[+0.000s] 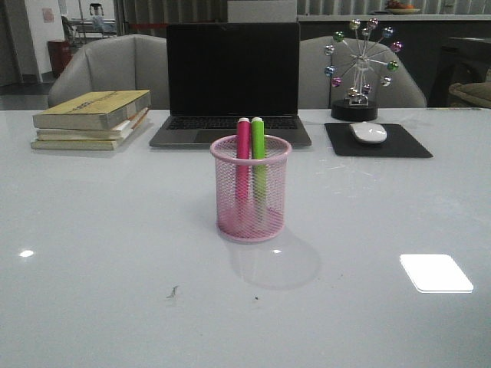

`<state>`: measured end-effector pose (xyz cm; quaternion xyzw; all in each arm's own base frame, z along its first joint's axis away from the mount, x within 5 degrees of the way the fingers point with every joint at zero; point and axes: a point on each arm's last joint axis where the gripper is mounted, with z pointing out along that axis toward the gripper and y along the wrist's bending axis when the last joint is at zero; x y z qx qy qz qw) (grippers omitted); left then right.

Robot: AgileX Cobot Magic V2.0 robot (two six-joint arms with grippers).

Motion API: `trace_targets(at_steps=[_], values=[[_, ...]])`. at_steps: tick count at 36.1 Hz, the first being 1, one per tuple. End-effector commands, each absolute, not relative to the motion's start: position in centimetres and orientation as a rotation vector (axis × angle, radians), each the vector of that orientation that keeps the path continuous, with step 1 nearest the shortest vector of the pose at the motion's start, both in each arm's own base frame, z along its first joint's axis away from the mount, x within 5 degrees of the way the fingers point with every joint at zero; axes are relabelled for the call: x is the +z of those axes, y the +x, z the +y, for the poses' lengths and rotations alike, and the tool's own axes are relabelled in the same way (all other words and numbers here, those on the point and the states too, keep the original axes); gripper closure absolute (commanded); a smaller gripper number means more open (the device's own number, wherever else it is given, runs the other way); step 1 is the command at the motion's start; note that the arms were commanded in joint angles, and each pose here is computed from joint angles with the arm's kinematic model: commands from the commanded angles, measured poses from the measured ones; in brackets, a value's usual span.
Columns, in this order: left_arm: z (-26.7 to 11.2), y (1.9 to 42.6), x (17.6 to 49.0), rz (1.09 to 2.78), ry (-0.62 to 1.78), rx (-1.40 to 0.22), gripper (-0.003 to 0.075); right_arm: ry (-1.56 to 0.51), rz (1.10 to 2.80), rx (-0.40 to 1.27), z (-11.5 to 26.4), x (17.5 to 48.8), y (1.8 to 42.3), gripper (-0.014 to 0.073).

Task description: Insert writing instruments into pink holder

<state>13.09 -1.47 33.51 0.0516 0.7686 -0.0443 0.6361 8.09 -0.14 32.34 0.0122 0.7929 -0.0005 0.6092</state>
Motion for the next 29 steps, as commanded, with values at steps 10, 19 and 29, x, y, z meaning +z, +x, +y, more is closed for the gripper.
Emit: trace_targets(at_steps=[10, 19, 29], values=[[-1.3, 13.2, 35.2, 1.652, 0.089, -0.087, 0.0357, 0.034, 1.335, 0.04, 0.0, 30.0, 3.4, 0.0546], [-1.3, 13.4, 35.0, 1.663, 0.09, -0.088, 0.0357, 0.035, 1.324, 0.04, 0.0, 27.4, 3.7, 0.0546], [-1.3, 13.5, 35.0, 1.664, 0.09, -0.088, 0.0357, 0.039, 1.409, 0.039, 0.0, 22.5, 5.2, 0.0546]])
